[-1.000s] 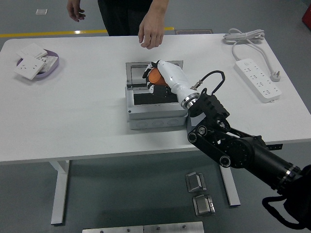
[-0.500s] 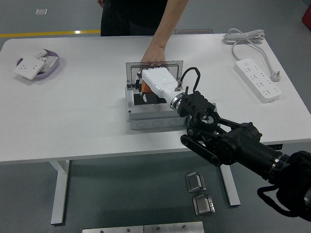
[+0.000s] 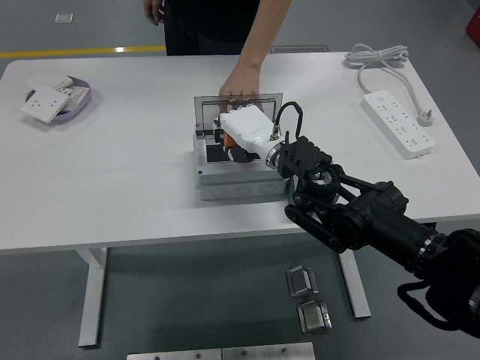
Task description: Pick up the cylinder from the cube,place it in the box,flap close box
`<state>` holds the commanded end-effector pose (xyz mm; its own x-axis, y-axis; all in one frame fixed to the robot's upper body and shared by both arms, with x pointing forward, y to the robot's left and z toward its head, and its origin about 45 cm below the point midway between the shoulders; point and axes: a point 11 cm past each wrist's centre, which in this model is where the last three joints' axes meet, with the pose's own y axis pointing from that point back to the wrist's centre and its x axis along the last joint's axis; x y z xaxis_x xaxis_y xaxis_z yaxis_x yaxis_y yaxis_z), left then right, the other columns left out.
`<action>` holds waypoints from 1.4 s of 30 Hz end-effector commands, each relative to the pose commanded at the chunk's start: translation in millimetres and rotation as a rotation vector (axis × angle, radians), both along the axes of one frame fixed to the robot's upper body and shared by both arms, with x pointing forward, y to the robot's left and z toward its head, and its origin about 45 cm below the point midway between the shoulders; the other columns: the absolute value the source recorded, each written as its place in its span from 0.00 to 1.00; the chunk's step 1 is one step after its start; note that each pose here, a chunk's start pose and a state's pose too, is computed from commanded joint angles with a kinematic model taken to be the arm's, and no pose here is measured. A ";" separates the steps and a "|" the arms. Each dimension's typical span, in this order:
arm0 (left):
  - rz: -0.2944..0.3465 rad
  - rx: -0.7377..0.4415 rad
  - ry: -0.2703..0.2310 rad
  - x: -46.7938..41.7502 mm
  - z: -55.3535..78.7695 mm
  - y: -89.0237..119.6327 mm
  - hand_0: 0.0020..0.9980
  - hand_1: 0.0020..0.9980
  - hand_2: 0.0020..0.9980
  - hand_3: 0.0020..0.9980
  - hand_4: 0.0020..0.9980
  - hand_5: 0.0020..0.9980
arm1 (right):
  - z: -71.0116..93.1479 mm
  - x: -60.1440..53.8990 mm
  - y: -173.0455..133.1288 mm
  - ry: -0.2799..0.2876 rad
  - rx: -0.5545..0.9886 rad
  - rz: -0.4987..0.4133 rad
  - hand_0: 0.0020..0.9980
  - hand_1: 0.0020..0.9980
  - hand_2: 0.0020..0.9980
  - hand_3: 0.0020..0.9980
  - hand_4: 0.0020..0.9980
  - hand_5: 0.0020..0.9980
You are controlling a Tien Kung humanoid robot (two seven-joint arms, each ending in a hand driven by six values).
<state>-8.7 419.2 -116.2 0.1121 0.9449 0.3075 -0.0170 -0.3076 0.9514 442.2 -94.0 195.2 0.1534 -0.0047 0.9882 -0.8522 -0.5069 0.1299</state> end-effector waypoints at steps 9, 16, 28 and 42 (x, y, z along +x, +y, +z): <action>-0.002 -0.001 -0.001 0.8 0.0 -0.1 0.60 0.62 0.61 0.62 0.68 0.31 | -2.3 0.0 -1.6 0.005 0.000 -0.003 0.76 0.69 0.69 0.71 0.75 0.33; -0.004 -0.005 -0.003 1.6 -0.4 -1.5 0.60 0.62 0.61 0.62 0.68 0.31 | -3.2 -0.6 -2.2 0.011 0.020 -0.005 0.77 0.69 0.69 0.71 0.79 0.37; 0.006 -0.010 0.003 -2.9 -1.5 -4.5 0.60 0.62 0.61 0.61 0.68 0.31 | 34.6 -10.2 -10.0 0.153 0.365 0.002 0.77 0.68 0.68 0.71 0.80 0.37; -0.001 -0.004 0.000 0.7 -0.3 -1.1 0.60 0.62 0.61 0.61 0.68 0.30 | 93.4 38.7 -42.7 0.144 0.572 -0.123 0.70 0.64 0.65 0.69 0.78 0.38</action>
